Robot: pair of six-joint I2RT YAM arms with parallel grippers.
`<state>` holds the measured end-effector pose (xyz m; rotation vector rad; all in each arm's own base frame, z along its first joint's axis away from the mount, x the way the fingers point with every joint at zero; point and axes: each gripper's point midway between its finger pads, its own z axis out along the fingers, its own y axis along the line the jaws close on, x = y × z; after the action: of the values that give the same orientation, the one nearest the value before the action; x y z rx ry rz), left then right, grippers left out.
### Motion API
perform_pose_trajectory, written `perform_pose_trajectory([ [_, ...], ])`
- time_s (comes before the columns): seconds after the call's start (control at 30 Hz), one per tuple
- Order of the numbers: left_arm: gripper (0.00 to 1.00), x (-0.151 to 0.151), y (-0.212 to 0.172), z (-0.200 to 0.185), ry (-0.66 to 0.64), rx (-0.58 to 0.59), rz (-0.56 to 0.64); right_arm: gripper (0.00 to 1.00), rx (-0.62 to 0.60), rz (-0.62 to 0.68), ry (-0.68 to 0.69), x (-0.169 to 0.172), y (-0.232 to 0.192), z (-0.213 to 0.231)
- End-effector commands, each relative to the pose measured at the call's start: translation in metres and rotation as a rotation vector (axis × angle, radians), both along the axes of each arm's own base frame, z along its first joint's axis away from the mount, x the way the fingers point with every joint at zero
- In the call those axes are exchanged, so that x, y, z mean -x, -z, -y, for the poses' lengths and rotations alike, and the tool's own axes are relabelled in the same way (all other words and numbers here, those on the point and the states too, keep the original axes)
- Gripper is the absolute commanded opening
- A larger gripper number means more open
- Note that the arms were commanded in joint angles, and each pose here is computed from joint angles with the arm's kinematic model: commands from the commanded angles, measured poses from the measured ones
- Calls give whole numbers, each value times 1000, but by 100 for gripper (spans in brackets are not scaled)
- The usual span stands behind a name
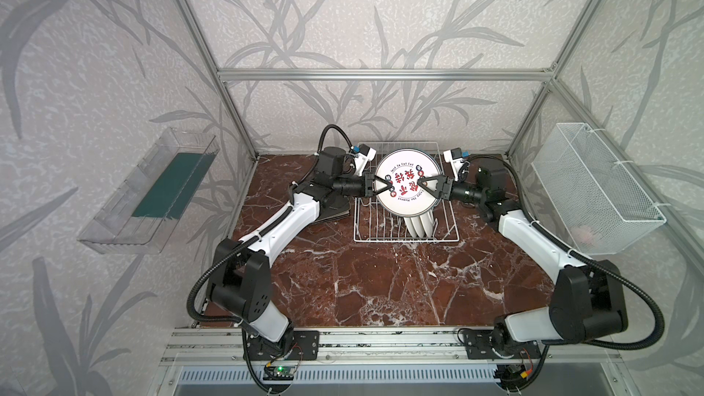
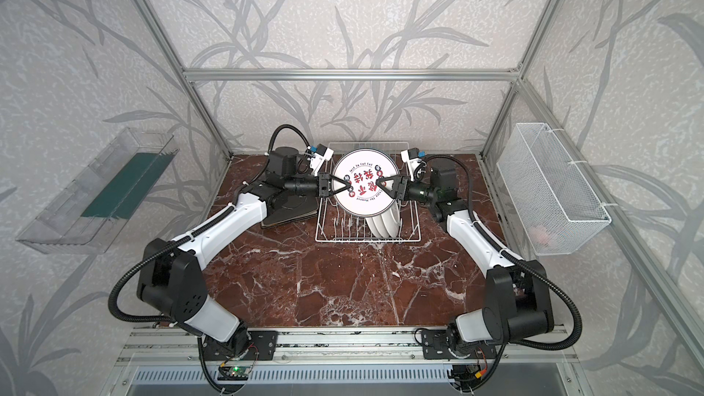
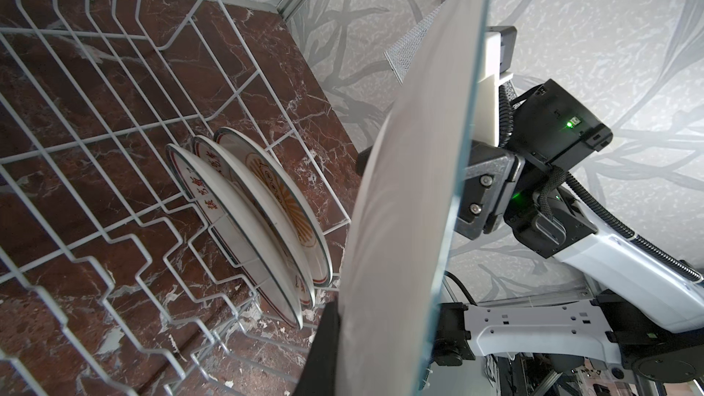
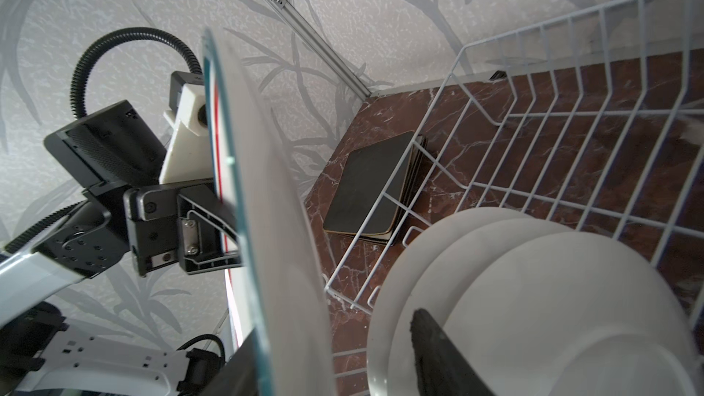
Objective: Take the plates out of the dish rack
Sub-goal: 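Carry the printed plate toward the robot and lower it onto the table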
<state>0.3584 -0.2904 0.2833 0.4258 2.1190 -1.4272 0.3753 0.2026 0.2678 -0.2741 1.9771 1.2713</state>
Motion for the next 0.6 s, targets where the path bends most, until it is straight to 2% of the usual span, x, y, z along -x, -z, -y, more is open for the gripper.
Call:
perform_pose_trajectory([
  [0.0, 0, 21, -38, -10, -6, 16, 67, 74, 84, 122, 60, 3, -31, 12],
  [0.13, 0, 40, -33, -21, -29, -14, 22, 99, 175, 181, 110, 10, -37, 24],
  [0.23, 0, 57, -25, -28, -35, -18, -36, 99, 232, 245, 112, 17, -43, 29],
  [0.43, 0, 99, 8, -52, -73, -102, -158, 99, 329, 355, 83, 29, -43, 33],
  [0.57, 0, 129, 25, -61, -76, -89, -236, 99, 335, 377, 103, 32, -45, 36],
])
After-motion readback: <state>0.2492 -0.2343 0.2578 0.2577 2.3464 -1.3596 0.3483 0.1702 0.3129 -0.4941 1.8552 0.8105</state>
